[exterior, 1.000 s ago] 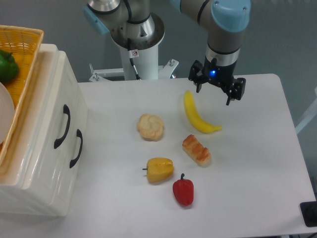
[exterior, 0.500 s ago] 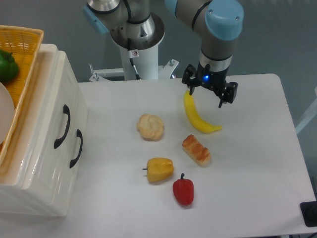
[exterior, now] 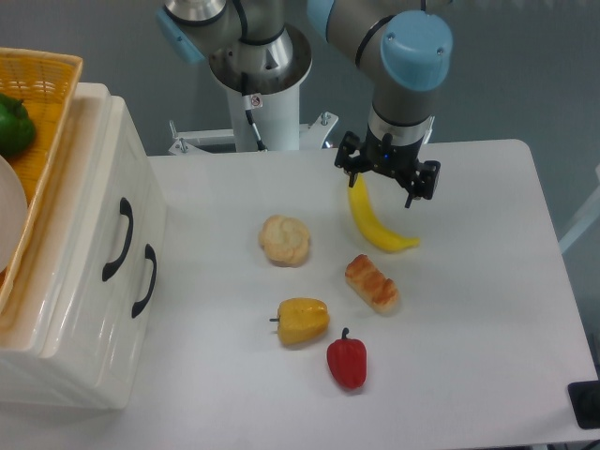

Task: Slide open the top white drawer
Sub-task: 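Lift the open gripper and start moving it toward the white cabinet, then move the gripper over the bread roll to the upper drawer handle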

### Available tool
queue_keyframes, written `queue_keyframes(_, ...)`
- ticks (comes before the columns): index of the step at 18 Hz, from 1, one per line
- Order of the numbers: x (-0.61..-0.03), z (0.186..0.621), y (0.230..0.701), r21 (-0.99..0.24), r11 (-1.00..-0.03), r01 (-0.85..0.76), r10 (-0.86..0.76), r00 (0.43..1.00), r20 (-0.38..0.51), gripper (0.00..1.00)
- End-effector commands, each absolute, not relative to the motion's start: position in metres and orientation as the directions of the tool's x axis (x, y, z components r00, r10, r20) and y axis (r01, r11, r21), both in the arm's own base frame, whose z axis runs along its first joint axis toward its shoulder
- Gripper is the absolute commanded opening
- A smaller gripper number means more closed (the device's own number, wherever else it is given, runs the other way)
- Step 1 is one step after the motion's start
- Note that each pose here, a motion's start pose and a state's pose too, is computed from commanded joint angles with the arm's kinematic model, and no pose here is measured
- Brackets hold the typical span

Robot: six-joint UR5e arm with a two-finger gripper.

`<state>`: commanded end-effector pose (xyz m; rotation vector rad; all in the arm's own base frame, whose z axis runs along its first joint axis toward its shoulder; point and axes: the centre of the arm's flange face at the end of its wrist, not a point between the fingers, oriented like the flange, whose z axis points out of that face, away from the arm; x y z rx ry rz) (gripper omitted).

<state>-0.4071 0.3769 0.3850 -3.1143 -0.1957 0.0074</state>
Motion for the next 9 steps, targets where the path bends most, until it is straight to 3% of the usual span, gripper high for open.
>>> queue_keyframes(9, -0.383, 0.404, 0.415, -0.093, -0.922, 0.376, 0.374, 0.927, 0.036, 1.0)
